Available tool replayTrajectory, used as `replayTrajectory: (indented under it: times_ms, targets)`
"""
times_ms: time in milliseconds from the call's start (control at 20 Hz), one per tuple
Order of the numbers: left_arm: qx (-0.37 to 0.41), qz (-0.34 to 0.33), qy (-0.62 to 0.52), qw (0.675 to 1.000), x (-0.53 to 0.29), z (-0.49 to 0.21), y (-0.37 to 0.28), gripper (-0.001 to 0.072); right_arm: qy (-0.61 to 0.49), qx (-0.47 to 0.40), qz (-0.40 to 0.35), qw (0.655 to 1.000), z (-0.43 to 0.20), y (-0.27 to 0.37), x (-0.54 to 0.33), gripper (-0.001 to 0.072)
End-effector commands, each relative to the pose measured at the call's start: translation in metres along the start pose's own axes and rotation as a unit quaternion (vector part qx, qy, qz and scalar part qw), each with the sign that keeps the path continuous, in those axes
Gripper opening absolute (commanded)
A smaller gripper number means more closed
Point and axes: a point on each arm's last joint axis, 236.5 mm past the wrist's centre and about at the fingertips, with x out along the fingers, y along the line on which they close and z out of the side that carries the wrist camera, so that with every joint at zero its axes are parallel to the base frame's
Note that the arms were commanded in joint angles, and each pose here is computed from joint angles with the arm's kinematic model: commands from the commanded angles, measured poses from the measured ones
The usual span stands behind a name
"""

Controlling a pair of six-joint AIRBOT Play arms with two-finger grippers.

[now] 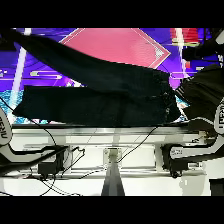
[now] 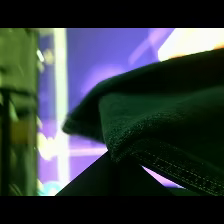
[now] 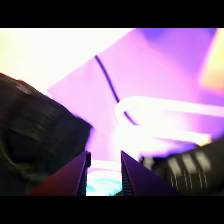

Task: Fold the clothes and pants, and hang the long-sleeved shirts on hangers.

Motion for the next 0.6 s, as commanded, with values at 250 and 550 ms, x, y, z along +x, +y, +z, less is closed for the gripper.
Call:
replayTrajectory:
  times_ms: [250, 550]
  targets:
    - [0.011, -0.045, 0.127, 0.991, 0.093, -0.062, -0.031, 0.003, 0.011, 0.067, 0.065, 0.996, -0.013, -0.005, 0.008, 0.023]
    - [0.022, -0.019, 0.101, 0.994, 0.104, -0.05, -0.021, 0.0031, -0.004, 0.071, 0.066, 0.995, -0.006, -0.005, 0.008, 0.023]
